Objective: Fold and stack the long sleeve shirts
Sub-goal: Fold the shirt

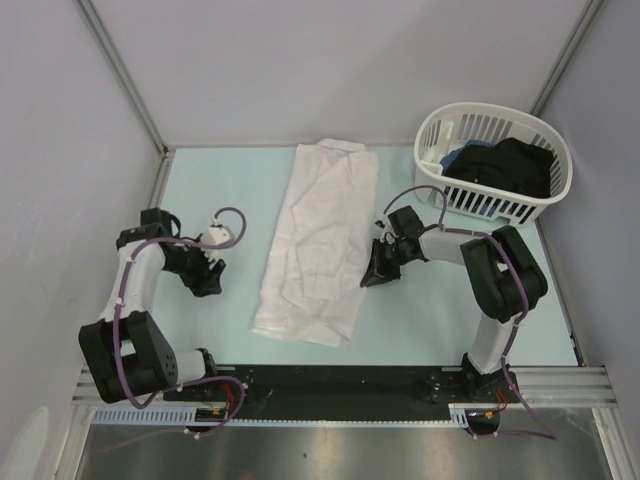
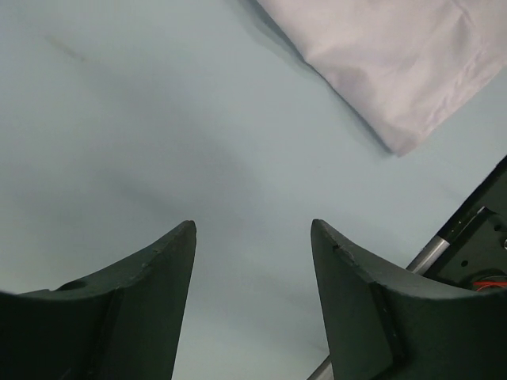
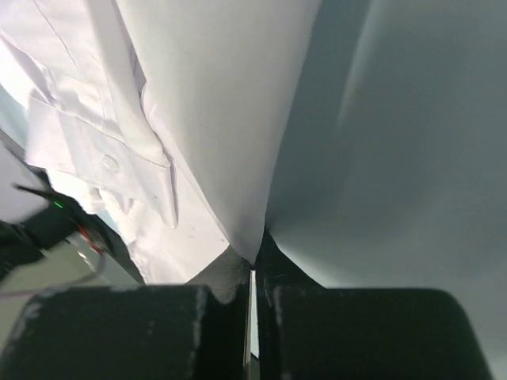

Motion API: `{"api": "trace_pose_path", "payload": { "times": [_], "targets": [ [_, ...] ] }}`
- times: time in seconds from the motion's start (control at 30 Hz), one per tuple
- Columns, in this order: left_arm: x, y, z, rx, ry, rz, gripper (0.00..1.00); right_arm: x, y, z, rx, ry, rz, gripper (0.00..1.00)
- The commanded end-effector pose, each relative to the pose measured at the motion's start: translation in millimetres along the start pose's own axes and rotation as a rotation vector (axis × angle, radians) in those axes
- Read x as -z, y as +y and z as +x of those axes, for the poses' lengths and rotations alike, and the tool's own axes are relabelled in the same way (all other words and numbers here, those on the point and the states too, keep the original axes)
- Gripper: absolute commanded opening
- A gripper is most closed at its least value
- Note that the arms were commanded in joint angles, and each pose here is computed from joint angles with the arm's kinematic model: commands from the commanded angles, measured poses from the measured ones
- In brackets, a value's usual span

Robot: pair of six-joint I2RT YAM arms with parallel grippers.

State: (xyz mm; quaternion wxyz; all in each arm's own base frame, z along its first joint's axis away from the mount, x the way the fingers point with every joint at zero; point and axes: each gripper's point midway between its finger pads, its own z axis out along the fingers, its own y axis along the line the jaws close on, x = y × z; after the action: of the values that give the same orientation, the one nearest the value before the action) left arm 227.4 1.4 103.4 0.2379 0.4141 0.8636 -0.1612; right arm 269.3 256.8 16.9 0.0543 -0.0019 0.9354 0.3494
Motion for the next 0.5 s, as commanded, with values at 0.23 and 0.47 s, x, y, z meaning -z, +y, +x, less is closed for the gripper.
{"api": "trace_pose_path", "payload": {
  "times": [0.23,0.47],
  "targets": [
    [-49.0,-87.1,-42.9,-0.483,-0.091,0.251,0.65,61.4,-50.7,69.8,0.160,0.227,0.132,0.43],
    [-63.8,-103.9,-65.1,-0.599,-0.151,0.296,0.64,102.0,2.8,32.0,0.318,0.058,-0.014,0.67]
  ]
}}
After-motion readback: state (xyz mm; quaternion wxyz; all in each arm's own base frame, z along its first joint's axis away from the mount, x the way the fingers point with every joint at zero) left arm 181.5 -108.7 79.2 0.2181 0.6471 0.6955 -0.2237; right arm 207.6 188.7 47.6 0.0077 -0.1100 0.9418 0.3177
